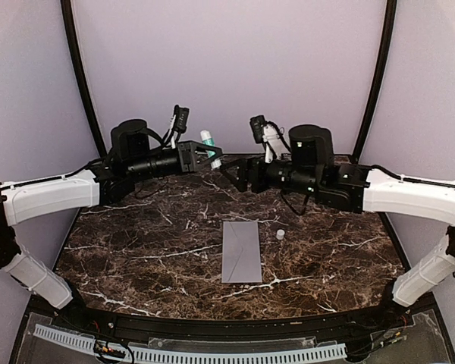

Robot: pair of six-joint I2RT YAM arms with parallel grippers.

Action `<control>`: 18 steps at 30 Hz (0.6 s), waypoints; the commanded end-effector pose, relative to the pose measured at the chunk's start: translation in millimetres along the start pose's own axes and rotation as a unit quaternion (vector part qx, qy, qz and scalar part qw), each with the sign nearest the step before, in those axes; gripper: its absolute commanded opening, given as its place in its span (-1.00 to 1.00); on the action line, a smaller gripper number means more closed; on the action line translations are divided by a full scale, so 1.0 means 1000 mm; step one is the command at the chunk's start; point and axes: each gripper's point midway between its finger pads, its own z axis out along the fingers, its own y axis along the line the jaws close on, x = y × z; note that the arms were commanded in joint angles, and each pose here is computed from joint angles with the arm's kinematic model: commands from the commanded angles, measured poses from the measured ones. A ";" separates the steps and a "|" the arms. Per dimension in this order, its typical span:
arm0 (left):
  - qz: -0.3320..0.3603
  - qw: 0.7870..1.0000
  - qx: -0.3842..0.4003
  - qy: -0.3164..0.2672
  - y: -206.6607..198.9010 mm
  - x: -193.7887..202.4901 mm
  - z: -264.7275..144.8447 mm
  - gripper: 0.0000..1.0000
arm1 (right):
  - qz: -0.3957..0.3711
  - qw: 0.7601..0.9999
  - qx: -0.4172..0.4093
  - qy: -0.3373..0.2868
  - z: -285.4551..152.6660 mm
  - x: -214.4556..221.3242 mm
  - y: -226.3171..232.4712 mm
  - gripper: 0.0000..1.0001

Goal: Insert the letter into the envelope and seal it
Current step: Screw the solid glue.

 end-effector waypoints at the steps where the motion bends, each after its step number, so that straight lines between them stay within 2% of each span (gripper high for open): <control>1: 0.020 0.993 0.111 -0.018 -0.038 -0.018 -0.023 -1.00 | 0.023 0.984 -0.165 -0.058 -0.035 -0.029 0.029 0.57; 6: 0.050 0.979 0.197 0.009 -0.066 -0.007 -0.034 -1.00 | 0.024 0.958 -0.274 -0.078 -0.060 -0.038 0.047 0.46; 11: 0.073 0.958 0.277 0.013 -0.094 -0.004 -0.050 -1.00 | 0.012 0.917 -0.394 -0.058 -0.073 -0.037 0.081 0.27; 18: 0.075 0.947 0.312 0.025 -0.101 0.002 -0.054 -1.00 | 0.021 0.913 -0.404 -0.042 -0.059 -0.033 0.085 0.06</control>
